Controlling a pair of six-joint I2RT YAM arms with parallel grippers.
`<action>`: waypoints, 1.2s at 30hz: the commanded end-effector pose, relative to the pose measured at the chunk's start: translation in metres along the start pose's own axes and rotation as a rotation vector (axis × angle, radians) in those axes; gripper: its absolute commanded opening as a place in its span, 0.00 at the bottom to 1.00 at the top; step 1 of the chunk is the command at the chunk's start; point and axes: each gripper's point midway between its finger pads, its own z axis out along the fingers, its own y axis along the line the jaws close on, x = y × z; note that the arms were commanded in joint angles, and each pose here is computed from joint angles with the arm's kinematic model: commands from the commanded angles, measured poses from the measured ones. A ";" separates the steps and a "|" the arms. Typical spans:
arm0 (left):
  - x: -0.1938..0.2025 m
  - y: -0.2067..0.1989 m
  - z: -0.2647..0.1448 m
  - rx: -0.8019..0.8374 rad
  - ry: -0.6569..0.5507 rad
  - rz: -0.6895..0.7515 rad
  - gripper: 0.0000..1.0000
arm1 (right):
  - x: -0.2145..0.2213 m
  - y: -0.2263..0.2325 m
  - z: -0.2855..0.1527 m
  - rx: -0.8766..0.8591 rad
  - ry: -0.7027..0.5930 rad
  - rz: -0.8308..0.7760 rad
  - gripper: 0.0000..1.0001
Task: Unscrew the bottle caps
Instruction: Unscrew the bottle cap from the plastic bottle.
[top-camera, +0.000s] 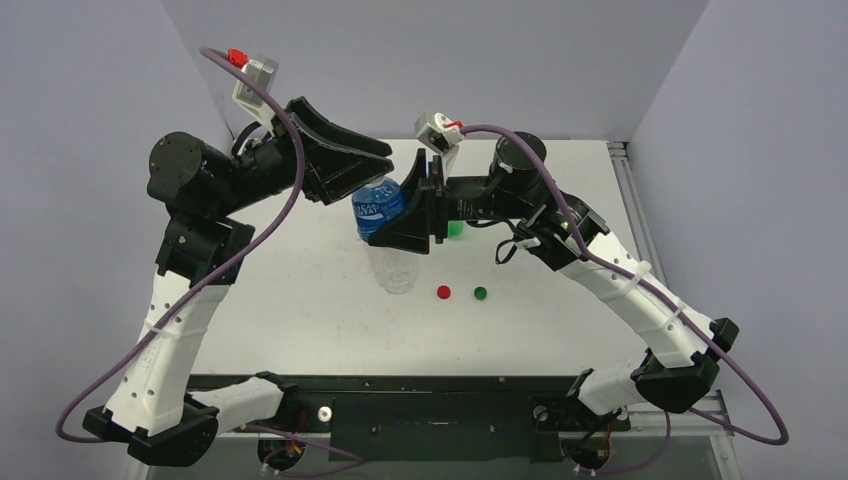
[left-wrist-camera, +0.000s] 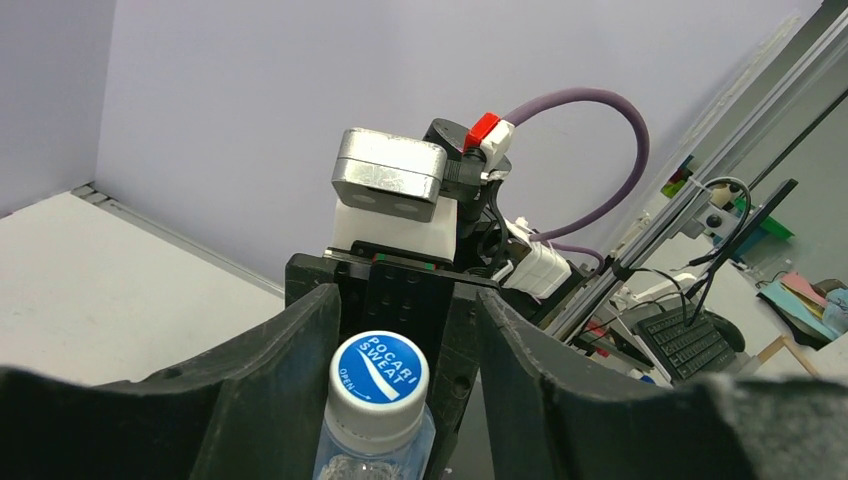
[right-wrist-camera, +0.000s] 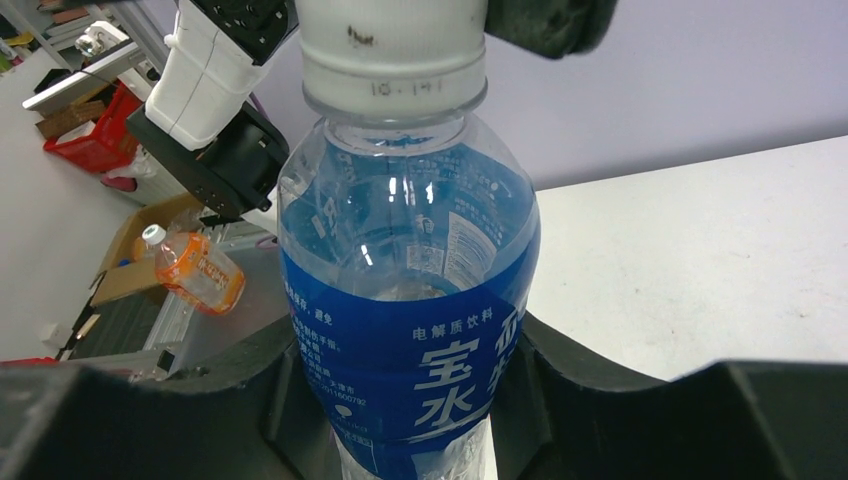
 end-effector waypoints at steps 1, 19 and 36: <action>-0.009 -0.032 -0.008 0.070 -0.004 0.043 0.45 | -0.034 0.005 -0.013 0.012 -0.090 -0.065 0.00; -0.002 -0.036 -0.008 0.109 0.056 0.120 0.00 | -0.028 -0.027 -0.021 0.085 -0.035 -0.051 0.00; 0.009 -0.058 -0.012 0.220 0.104 0.112 0.61 | -0.034 -0.029 -0.023 0.027 -0.041 -0.042 0.00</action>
